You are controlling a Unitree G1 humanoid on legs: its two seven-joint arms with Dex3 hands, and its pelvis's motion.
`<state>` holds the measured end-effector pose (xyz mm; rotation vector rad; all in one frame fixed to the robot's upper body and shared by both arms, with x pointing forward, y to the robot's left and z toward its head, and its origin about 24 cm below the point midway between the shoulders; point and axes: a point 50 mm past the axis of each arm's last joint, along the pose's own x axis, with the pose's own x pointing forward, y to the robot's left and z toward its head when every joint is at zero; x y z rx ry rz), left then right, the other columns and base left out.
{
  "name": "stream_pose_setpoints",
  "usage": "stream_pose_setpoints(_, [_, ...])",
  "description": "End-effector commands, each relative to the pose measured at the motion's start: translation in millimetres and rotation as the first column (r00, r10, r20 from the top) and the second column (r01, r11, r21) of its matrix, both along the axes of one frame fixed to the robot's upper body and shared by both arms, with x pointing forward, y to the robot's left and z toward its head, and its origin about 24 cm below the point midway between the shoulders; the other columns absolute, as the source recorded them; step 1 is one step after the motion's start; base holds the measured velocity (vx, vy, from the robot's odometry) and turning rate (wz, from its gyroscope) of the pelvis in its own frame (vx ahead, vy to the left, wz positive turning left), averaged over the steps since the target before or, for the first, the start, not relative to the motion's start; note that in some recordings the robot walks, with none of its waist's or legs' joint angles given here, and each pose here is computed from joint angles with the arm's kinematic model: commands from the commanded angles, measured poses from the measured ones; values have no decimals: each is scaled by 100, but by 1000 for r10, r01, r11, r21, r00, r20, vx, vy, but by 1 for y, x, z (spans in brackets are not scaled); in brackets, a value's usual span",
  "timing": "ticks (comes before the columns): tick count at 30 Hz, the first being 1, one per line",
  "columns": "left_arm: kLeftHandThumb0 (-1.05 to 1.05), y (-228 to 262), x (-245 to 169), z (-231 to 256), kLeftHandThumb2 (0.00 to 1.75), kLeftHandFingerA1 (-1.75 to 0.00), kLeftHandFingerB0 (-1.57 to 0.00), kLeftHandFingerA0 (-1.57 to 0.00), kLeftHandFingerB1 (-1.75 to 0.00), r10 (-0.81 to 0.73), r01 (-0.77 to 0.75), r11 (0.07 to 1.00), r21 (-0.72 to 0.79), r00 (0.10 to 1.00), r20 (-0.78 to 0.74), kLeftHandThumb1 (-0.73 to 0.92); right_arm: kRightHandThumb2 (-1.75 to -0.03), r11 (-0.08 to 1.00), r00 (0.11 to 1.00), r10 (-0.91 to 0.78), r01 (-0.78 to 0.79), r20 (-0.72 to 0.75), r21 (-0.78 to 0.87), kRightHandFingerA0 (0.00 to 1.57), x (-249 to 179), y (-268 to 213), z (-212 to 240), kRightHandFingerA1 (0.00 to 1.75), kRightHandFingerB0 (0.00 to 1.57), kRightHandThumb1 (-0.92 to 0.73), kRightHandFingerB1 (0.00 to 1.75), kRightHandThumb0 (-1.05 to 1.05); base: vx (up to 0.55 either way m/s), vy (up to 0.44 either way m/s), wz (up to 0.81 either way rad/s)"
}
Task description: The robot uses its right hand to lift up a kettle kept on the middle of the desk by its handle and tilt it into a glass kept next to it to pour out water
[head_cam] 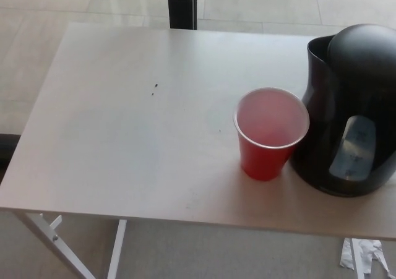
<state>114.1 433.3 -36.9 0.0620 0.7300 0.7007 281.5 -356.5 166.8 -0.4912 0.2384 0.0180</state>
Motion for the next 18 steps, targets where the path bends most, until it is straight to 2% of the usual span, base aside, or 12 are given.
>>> stream_pose_setpoints(1, [-75,8,-3,8,59,-60,-54,-68,-54,3,-3,1000,30,1000,15,64,-81,999,1000,-22,22,-13,30,60,-5,-7,1,58,10,-49,37,-76,0,0,0])
stream_pose_setpoints(3, [-75,8,-3,8,59,-62,-57,-72,-55,7,-8,1000,23,1000,20,63,-58,998,999,-44,44,2,41,72,-6,-10,3,54,16,-57,26,-72,0,0,0])
stream_pose_setpoints(4, [-77,8,-3,8,59,-60,-55,-70,-54,9,-9,1000,23,1000,19,63,-84,998,999,-46,46,4,38,71,-7,-11,4,66,11,-51,36,-86,0,0,0])
stream_pose_setpoints(8, [-78,8,-5,7,76,-65,-54,-69,-58,3,-3,999,33,1000,9,51,-58,998,999,-45,44,11,47,78,-6,-13,4,67,18,-57,27,-70,0,0,0])
stream_pose_setpoints(10, [-74,7,-4,7,60,-60,-55,-72,-55,-8,7,999,39,1000,2,66,-89,997,998,-57,57,8,46,84,-6,-14,4,106,2,-38,42,-50,0,0,0])
stream_pose_setpoints(12, [-72,8,-3,8,60,-62,-55,-72,-55,-24,24,998,51,1000,-7,68,-58,996,998,-70,69,10,53,81,-6,-15,1,143,19,-59,28,-63,0,0,0])
stream_pose_setpoints(13, [-72,8,-3,8,60,-62,-55,-72,-55,-23,24,998,50,1000,-8,68,-58,996,997,-70,70,10,53,81,-6,-15,1,143,19,-59,28,-63,0,0,0])
stream_pose_setpoints(14, [-71,8,-3,8,61,-61,-55,-72,-54,-23,24,998,51,1000,-8,68,-81,996,998,-67,66,9,59,87,-7,-14,0,98,11,-46,39,-69,0,0,0])
stream_pose_setpoints(15, [-72,8,-3,8,61,-60,-55,-73,-53,-19,19,999,50,1000,-9,68,-58,995,998,-57,56,6,80,88,-7,-11,-3,113,19,-58,28,-64,0,0,0])
stream_pose_setpoints(16, [-72,8,-4,8,60,-60,-54,-73,-53,-13,13,999,47,1000,-10,69,-90,995,999,-46,46,-1,88,95,-7,-10,-4,116,1,-40,42,-50,0,0,0])
stream_pose_setpoints(17, [-73,8,-3,8,61,-62,-54,-74,-54,-13,13,999,45,1000,-9,68,-62,997,999,-37,38,-9,65,78,-8,-8,-5,162,18,-58,29,-66,0,0,0])
stream_pose_setpoints(18, [-73,8,-3,8,62,-62,-53,-74,-54,-13,13,999,44,1000,-6,69,-97,999,1000,-26,27,-16,46,116,-8,-6,-7,123,0,-39,47,-36,0,0,0])
